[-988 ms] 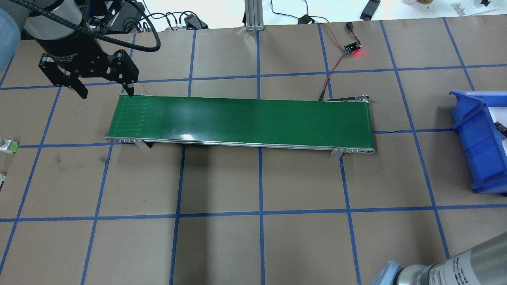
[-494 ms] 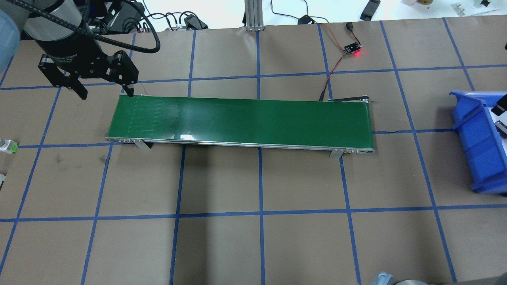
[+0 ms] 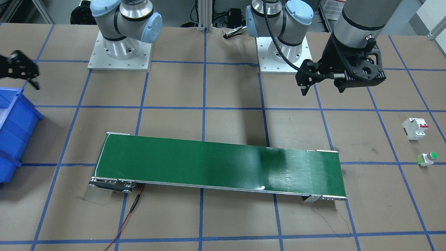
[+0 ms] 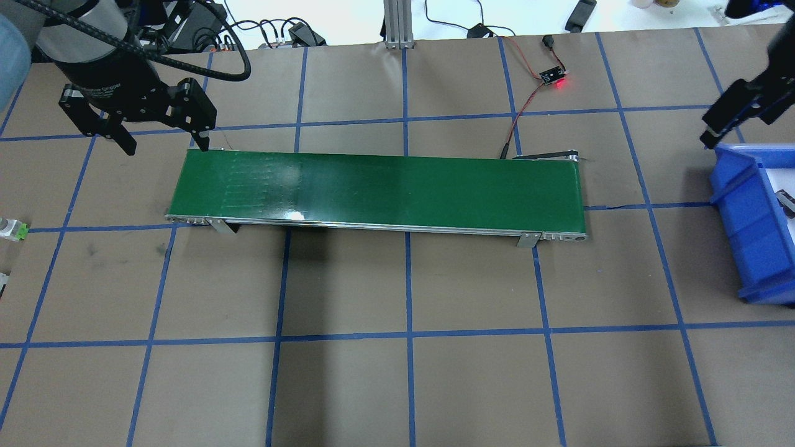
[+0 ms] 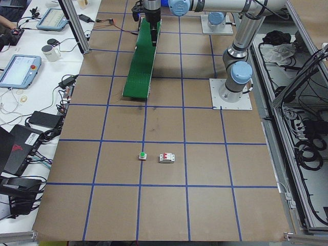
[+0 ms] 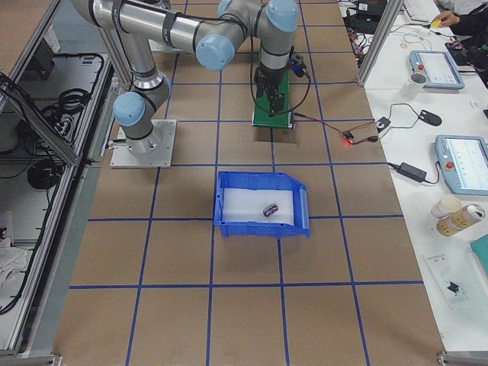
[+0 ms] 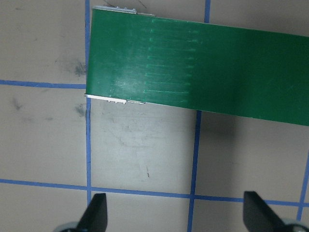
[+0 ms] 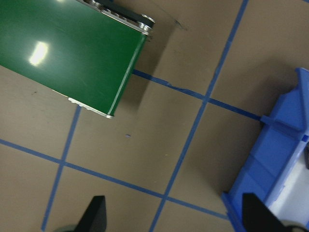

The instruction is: Move capacitor from left to right

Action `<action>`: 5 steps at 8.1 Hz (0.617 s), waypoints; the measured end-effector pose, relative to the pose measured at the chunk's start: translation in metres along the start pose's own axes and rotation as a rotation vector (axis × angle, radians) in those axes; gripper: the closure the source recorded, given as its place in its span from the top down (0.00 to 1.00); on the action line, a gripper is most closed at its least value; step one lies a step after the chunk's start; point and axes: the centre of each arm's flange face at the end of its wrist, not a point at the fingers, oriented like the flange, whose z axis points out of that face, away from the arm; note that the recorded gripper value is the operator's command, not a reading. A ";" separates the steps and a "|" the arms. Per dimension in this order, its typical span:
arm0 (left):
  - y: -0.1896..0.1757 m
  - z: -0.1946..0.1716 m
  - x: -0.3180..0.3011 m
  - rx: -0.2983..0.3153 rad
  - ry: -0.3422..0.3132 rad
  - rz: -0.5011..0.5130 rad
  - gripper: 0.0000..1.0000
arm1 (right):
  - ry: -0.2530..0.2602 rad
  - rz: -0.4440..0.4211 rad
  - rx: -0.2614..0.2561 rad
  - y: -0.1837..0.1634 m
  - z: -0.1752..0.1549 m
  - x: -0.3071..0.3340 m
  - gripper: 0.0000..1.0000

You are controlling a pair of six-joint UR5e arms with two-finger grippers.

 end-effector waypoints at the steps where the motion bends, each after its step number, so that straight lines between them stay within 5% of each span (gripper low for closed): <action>1: 0.000 0.000 0.000 0.000 0.000 0.000 1.00 | 0.006 0.037 0.003 -0.009 -0.018 -0.046 1.00; 5: 0.000 0.000 0.000 0.000 0.001 0.000 1.00 | 0.024 0.153 0.011 -0.029 -0.035 -0.197 1.00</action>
